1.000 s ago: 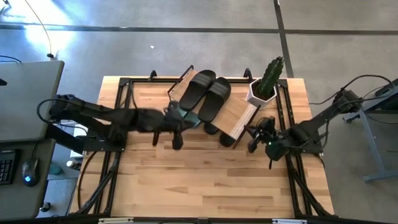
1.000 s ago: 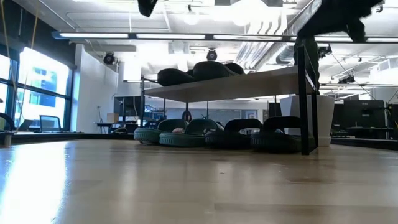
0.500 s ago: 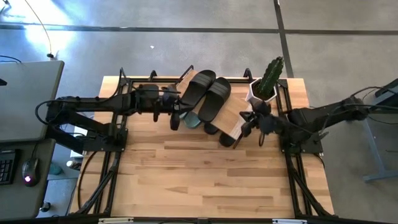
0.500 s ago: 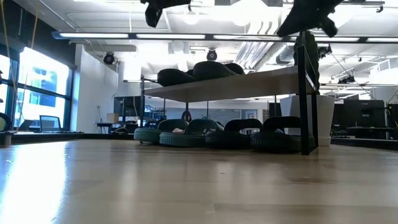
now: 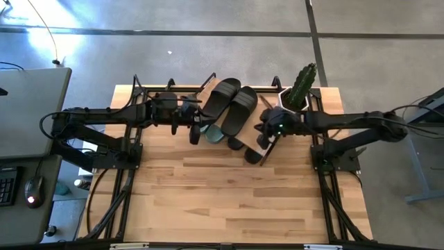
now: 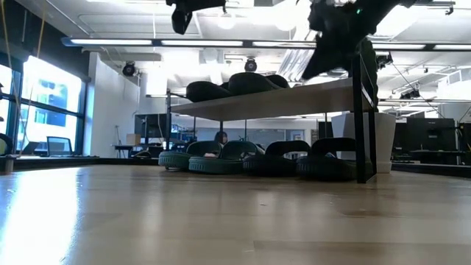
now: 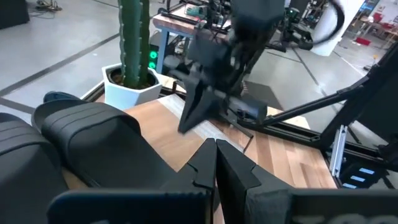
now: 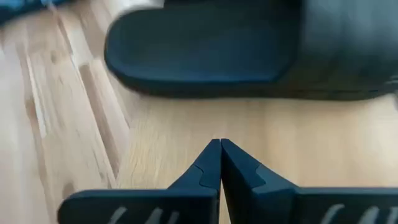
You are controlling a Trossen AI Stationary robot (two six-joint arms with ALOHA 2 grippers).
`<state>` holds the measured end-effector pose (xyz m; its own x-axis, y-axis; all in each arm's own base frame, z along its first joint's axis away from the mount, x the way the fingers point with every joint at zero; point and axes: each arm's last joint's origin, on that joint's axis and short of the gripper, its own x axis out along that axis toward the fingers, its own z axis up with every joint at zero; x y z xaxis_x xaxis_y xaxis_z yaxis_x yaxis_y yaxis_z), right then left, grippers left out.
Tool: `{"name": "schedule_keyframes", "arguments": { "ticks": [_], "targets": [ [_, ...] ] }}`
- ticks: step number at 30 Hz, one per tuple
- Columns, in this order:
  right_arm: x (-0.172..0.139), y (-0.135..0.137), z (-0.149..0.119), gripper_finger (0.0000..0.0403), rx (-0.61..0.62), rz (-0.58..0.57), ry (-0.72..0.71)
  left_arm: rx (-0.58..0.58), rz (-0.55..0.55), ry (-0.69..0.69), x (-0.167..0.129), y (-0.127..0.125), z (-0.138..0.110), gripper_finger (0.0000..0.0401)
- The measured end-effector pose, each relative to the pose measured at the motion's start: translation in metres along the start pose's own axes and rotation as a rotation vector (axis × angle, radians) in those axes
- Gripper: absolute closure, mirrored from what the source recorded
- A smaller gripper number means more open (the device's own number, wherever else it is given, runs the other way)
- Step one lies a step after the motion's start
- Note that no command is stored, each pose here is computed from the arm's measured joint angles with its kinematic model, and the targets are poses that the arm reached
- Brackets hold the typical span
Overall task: Pick and place slides into the shelf
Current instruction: Adjust the black slide on the shelf
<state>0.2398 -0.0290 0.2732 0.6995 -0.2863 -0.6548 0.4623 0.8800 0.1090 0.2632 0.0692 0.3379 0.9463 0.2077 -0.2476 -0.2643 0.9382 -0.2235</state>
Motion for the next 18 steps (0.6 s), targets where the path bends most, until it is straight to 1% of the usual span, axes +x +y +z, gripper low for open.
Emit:
{"name": "schedule_keyframes", "arguments": {
  "ticks": [2,6,13,18],
  "targets": [
    [0.011,0.003,-0.002,0.0403,-0.042,0.005,0.025,0.0,0.002,0.0,0.0,0.0,0.0,0.0401],
    [0.025,0.009,0.002,0.0403,-0.088,0.036,-0.013,-0.004,0.009,-0.003,0.0,0.0,0.0,0.0401],
    [0.043,0.013,0.001,0.0403,-0.125,0.041,-0.007,-0.019,0.01,-0.003,0.0,0.0,0.0,0.0401],
    [0.049,0.016,0.003,0.0403,-0.133,0.071,-0.034,-0.019,0.011,-0.003,0.0,0.0,0.0,0.0401]
  ]
}}
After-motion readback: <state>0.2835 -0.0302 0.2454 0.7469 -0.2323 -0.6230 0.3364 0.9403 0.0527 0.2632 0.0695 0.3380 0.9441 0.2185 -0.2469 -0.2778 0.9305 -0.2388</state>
